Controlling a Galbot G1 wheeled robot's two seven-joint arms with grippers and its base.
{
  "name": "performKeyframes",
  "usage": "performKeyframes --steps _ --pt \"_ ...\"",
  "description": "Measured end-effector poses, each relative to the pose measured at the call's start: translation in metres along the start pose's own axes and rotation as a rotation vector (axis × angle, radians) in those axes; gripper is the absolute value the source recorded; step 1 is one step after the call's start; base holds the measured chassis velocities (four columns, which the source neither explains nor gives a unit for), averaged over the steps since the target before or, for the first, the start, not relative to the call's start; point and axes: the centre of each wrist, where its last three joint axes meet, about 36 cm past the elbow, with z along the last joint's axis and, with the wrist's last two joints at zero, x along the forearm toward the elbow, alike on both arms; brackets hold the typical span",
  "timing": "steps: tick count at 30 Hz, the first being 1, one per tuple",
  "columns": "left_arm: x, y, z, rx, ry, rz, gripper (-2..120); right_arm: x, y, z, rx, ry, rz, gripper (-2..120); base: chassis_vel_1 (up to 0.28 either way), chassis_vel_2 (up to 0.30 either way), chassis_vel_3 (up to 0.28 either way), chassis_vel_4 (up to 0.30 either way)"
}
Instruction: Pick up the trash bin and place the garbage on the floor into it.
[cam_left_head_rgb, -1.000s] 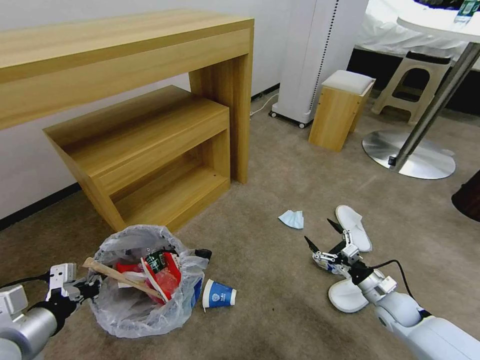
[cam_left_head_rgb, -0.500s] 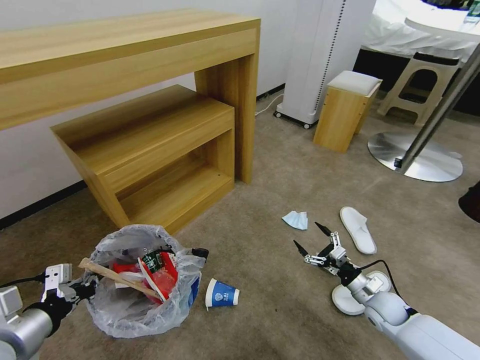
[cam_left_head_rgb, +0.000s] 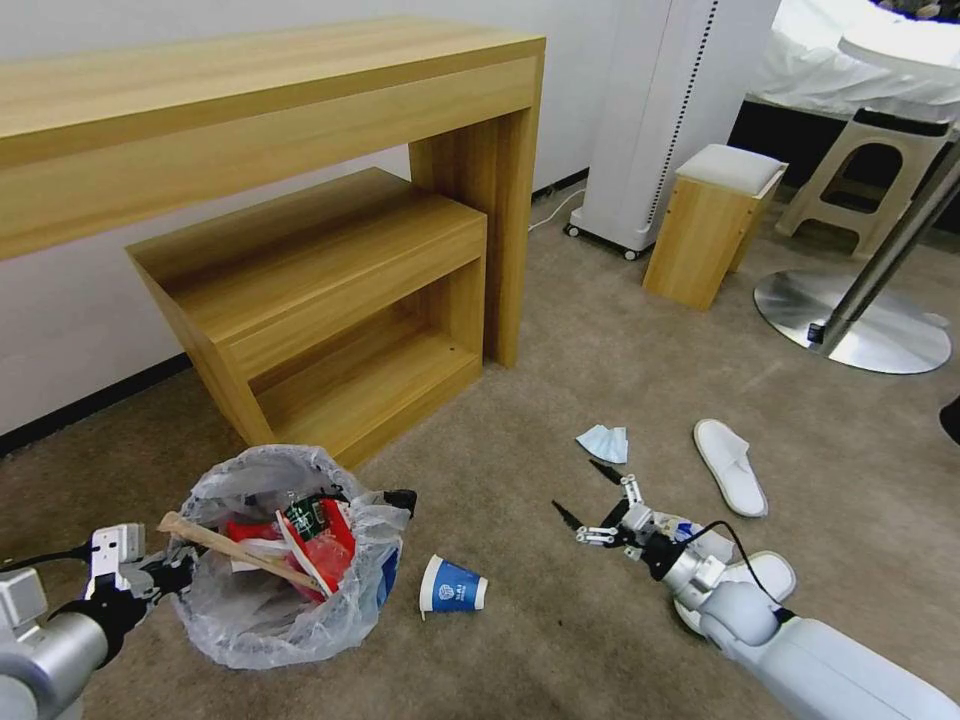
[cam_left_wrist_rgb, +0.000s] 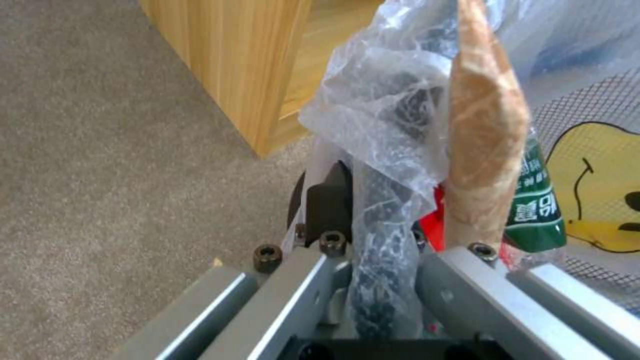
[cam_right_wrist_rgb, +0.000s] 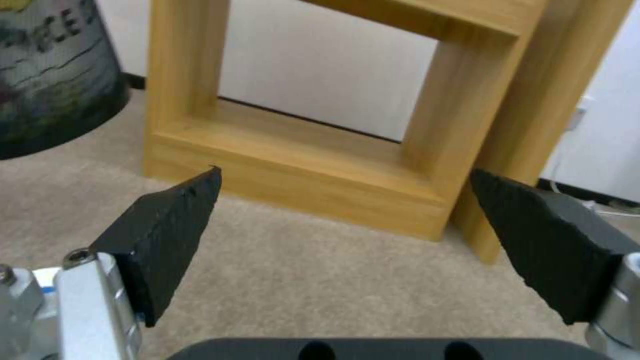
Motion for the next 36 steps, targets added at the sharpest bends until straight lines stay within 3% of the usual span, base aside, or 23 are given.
performKeyframes --steps 12,19,36 --pt "-0.001 -0.003 0.002 0.006 -0.002 0.0 0 -0.012 0.006 0.005 0.002 0.03 -0.15 100 0.0 0.0 0.0 0.0" --pt "0.0 -0.004 0.003 0.006 -0.001 0.0 0 -0.011 0.021 0.011 -0.011 0.051 -0.242 100 0.0 0.0 0.0 0.0" --pt "0.006 -0.002 -0.001 0.003 -0.011 -0.01 0 -0.014 0.032 0.026 -0.015 0.096 -0.323 100 0.0 0.0 0.0 0.0"
